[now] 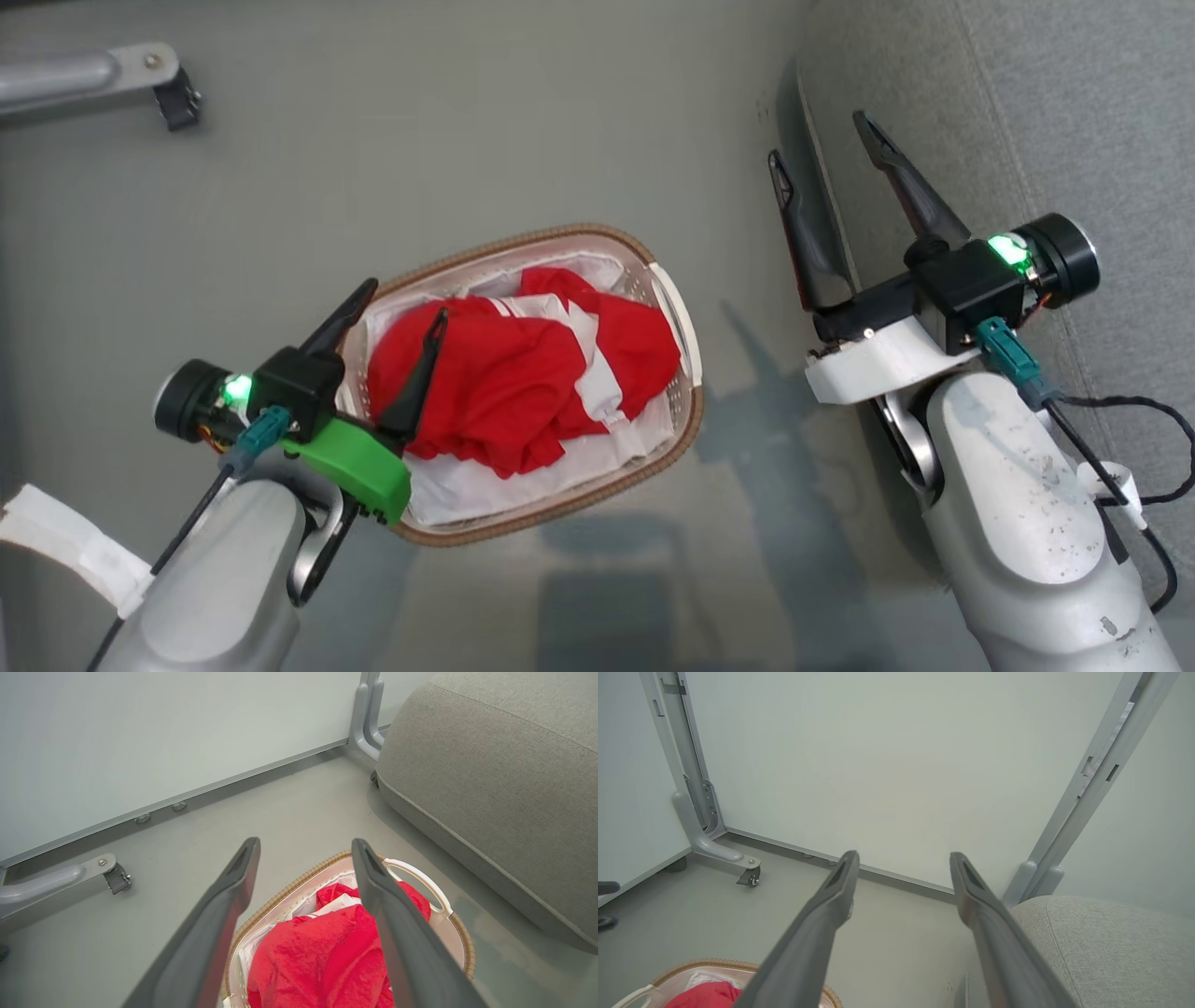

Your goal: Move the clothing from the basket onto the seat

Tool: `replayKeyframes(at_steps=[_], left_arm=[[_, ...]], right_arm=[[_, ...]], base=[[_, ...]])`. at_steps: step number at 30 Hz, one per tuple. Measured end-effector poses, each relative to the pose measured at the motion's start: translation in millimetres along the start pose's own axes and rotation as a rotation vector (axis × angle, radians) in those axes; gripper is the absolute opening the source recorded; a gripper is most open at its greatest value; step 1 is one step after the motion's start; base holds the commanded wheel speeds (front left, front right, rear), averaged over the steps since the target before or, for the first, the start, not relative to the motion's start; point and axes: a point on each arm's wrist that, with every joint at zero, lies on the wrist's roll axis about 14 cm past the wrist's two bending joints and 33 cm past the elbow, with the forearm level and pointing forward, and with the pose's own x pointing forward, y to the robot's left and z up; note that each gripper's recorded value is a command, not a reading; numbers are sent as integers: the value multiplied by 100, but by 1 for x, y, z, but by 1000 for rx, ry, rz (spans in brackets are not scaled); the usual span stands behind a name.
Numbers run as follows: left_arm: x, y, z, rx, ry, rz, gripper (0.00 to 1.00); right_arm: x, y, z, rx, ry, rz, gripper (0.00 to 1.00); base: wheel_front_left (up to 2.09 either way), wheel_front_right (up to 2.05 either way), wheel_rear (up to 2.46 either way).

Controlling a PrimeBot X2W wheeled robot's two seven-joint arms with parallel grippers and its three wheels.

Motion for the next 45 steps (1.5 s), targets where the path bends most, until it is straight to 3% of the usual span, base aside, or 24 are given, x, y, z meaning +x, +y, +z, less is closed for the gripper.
replayKeyframes(at_steps=[9,13,20,25,30,37,38,40,45], left_arm=[[43,-11,-81,68,192,-186,100],[56,-25,-115,143,262,-304,100],[77,-26,-167,220,363,-394,100],[95,-18,-194,286,407,-412,100],[82,-20,-240,298,554,-437,100],[69,-18,-268,300,697,-432,100],[68,-17,-268,294,705,-425,44],[66,-18,-268,287,710,-424,0],[69,-20,-257,249,675,-402,0]], right_arm=[[11,-4,-47,60,46,-3,100],[4,-7,-78,72,115,-12,100],[-18,-27,-115,64,215,-74,100],[-34,-30,-142,62,294,-88,100],[-44,-31,-155,65,338,-95,100],[-46,-31,-160,79,349,-101,100],[-46,-31,-160,83,347,-101,100],[-44,-30,-159,89,342,-100,100],[-41,-29,-153,96,328,-99,100]], base=[[0,0,0],[0,0,0],[0,0,0],[0,0,0],[0,0,0],[0,0,0],[0,0,0],[0,0,0],[0,0,0]])
